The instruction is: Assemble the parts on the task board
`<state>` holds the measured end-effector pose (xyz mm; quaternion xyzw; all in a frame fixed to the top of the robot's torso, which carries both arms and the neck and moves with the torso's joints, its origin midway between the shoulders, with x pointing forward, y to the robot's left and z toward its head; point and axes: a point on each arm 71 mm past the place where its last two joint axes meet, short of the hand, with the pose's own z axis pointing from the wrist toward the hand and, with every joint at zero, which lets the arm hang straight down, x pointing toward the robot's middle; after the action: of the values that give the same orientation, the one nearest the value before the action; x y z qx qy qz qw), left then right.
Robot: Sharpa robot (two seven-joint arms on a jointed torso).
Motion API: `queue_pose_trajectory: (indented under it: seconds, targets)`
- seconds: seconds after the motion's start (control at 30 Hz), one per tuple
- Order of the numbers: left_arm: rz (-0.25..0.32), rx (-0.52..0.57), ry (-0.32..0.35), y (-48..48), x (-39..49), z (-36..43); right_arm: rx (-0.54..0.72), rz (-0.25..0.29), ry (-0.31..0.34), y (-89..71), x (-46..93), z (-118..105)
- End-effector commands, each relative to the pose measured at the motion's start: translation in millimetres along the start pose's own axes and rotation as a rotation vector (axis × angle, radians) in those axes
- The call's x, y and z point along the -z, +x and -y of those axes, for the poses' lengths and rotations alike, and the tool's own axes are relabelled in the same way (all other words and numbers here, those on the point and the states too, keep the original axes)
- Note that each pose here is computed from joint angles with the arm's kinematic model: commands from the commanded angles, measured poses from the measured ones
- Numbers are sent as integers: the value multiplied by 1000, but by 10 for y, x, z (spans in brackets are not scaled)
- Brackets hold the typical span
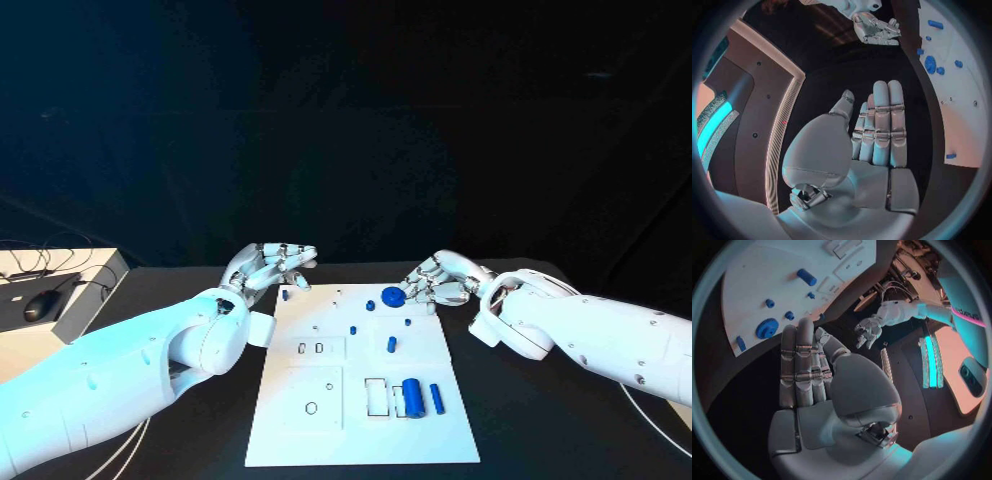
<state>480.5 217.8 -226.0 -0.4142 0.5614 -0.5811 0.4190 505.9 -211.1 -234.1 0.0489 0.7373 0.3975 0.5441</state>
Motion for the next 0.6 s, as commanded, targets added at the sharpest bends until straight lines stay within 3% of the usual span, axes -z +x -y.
queue_pose_trajectory:
  seconds: [0.03, 0.27, 0.6]
  targets:
    - [-78, -20, 10, 81, 50, 34, 221, 28, 25, 11, -59, -25]
    - [-112, -20, 13, 114, 166, 137, 361, 49, 43, 102, -258, -151]
    - [-129, -31, 7, 105, 234, 199, 408, 82, 31, 151, -437, -251]
